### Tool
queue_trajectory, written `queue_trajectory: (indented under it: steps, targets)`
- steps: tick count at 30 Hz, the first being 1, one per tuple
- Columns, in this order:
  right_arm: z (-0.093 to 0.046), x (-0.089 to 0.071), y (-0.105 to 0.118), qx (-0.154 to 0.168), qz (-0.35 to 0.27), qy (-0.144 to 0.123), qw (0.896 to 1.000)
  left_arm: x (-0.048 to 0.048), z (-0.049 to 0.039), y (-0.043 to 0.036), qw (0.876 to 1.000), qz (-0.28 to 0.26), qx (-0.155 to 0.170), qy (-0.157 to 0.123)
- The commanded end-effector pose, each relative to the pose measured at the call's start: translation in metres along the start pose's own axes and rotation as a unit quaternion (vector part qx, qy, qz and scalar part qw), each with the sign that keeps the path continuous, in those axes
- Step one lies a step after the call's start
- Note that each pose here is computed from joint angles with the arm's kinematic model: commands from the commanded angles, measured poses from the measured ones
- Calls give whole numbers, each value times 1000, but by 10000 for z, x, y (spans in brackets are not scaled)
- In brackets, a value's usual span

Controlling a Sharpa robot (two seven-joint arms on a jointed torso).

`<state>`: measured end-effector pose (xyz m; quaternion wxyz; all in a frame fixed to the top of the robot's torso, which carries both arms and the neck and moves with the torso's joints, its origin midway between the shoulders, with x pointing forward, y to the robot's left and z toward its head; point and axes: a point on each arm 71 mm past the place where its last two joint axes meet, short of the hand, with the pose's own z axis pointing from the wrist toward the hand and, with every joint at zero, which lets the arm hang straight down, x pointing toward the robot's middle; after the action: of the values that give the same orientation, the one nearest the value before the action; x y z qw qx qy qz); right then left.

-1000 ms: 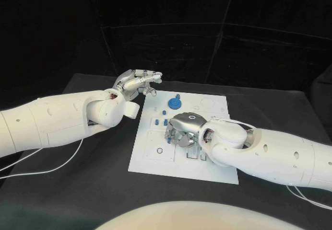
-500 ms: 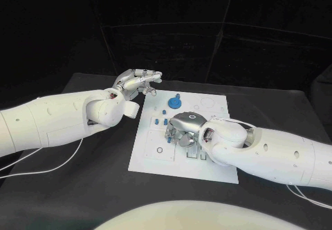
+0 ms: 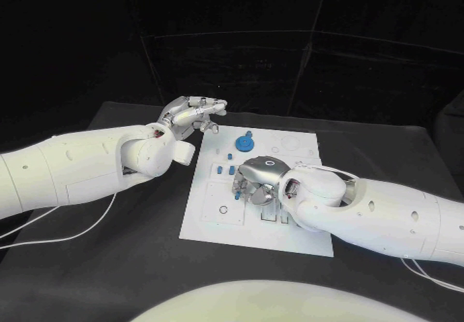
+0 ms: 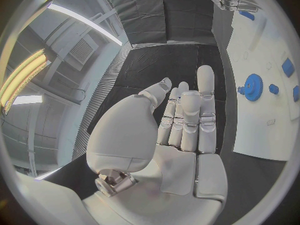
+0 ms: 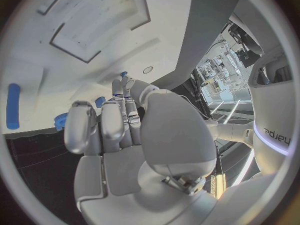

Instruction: Assemble the parts on the task board

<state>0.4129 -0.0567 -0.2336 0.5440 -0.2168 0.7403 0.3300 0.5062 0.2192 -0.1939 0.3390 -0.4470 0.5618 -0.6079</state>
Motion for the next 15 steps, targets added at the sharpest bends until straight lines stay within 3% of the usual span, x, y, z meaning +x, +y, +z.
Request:
queue_trajectory:
  steps: [1, 15]
  targets:
    - [2, -8, 12, -2, -4, -1, 1000, 16, 5, -10, 1000, -1, 2, 8]
    - [27, 28, 23, 4, -12, 23, 1000, 24, 6, -9, 1000, -2, 2, 9]
